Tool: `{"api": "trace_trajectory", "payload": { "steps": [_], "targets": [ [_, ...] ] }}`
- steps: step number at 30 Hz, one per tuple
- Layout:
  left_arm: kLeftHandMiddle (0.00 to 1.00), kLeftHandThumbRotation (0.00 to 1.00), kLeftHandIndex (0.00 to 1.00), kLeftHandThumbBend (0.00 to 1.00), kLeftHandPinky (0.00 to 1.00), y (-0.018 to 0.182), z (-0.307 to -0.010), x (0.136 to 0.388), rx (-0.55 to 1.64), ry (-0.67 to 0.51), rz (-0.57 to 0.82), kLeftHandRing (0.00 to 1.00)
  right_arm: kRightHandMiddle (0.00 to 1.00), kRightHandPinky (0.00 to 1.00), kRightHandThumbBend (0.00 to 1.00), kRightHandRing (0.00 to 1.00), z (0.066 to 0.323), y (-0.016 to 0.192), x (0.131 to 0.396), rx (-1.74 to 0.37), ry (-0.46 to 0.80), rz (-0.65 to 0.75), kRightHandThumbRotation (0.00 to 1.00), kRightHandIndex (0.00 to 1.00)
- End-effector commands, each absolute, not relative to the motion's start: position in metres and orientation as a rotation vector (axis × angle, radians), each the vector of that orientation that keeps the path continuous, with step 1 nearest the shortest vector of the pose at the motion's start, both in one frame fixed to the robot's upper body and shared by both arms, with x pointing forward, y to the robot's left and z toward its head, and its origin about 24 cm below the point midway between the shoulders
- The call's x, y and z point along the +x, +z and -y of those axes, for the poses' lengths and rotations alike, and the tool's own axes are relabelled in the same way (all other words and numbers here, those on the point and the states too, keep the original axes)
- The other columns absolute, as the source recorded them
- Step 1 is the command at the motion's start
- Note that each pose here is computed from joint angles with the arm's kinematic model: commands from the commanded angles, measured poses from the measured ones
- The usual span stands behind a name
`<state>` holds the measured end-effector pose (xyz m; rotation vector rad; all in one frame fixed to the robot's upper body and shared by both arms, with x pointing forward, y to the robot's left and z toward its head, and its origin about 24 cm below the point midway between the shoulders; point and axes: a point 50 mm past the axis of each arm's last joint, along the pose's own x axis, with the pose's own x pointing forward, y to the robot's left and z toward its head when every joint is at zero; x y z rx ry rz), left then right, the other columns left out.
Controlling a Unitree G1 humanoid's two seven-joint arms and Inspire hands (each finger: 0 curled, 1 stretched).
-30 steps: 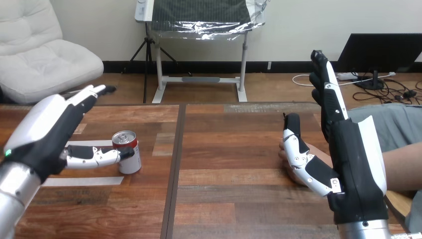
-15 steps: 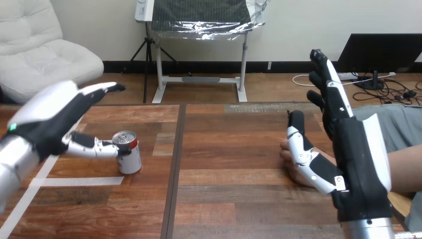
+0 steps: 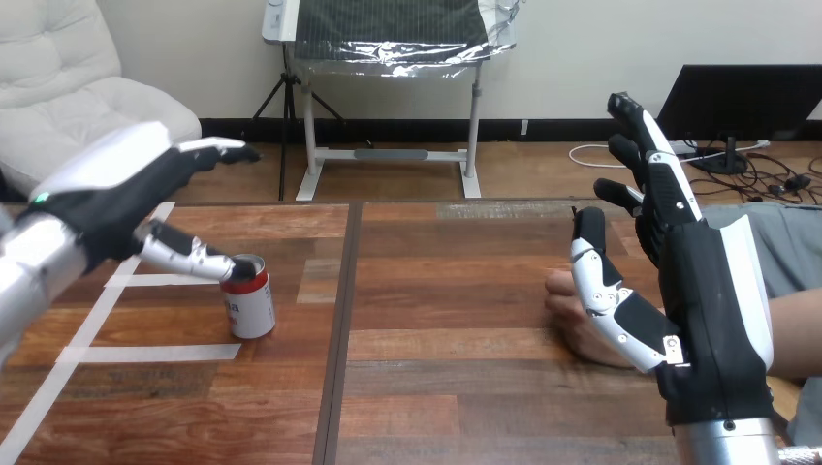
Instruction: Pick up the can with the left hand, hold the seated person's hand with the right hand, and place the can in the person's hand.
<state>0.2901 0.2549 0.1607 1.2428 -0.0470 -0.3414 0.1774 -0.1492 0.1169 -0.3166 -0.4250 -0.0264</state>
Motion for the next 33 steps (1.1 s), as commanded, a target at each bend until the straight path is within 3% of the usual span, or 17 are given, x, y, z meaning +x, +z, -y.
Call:
{"api": "trace_trajectory", "payload": {
  "steps": [1,33],
  "targets": [
    [0.89,0.2,0.87,0.83,0.79,0.18,-0.25,0.303,1.287,-0.339,0.071,0.87,0.97,0.84,0.0,0.94,0.149,0.132,0.184,-0.314,-0.029,0.506,0.0,0.93],
    [0.88,0.14,0.86,0.86,0.76,0.177,-0.241,0.333,1.292,-0.391,-0.051,0.86,0.92,0.74,0.0,0.88,0.154,0.135,0.186,-0.333,-0.025,0.511,0.0,0.86]
  ]
}}
